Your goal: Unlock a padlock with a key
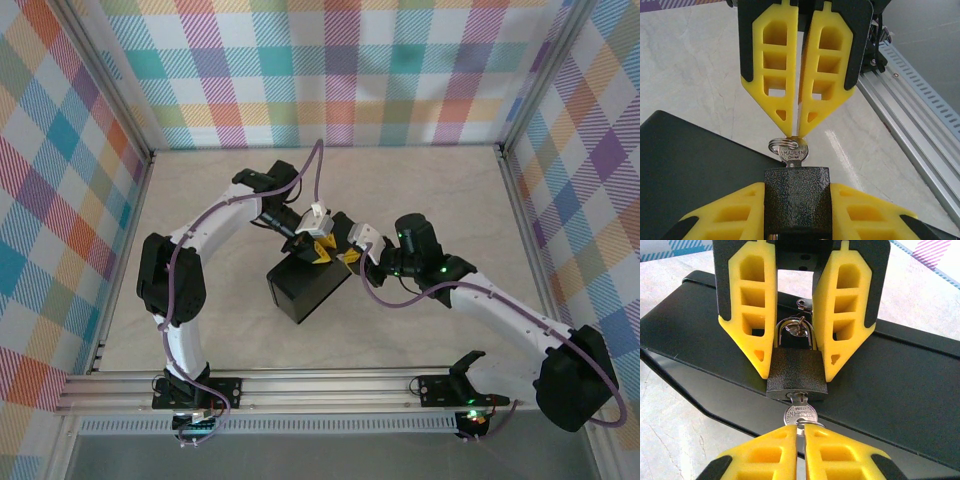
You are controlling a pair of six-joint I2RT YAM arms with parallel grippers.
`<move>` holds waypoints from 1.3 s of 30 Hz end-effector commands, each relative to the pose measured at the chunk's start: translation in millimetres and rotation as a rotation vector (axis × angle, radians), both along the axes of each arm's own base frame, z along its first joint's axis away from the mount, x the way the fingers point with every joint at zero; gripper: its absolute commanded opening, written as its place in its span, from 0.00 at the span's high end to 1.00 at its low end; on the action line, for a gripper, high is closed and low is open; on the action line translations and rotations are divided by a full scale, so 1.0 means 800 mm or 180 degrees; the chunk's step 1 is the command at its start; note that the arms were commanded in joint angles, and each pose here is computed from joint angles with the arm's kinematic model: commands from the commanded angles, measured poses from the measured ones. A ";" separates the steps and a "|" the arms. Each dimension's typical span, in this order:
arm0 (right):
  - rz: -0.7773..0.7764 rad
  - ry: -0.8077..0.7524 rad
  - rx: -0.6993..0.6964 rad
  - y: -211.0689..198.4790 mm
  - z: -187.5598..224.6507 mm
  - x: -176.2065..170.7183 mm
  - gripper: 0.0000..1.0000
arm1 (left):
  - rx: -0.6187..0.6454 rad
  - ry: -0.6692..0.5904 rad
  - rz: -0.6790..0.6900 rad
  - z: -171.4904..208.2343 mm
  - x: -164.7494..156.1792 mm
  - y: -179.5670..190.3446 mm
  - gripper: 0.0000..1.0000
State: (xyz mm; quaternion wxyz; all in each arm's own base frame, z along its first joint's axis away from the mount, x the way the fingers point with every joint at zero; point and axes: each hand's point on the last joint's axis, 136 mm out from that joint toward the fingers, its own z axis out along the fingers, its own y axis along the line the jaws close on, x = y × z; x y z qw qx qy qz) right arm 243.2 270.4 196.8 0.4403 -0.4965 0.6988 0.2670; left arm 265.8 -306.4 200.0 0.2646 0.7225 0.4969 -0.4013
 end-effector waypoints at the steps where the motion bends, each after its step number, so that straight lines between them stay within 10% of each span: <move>1: 0.0142 -0.0212 0.0177 0.020 0.026 0.008 0.87 | -0.0071 0.0203 -0.0134 -0.003 -0.015 -0.007 0.82; 17: 0.0509 -0.0587 -0.0317 0.002 0.019 -0.008 0.65 | -0.0075 0.0153 -0.0033 0.005 -0.008 0.005 0.84; 39: 0.0453 -0.0793 -0.0386 0.019 0.011 0.008 0.78 | -0.0064 0.0236 -0.0061 0.009 -0.016 0.005 0.85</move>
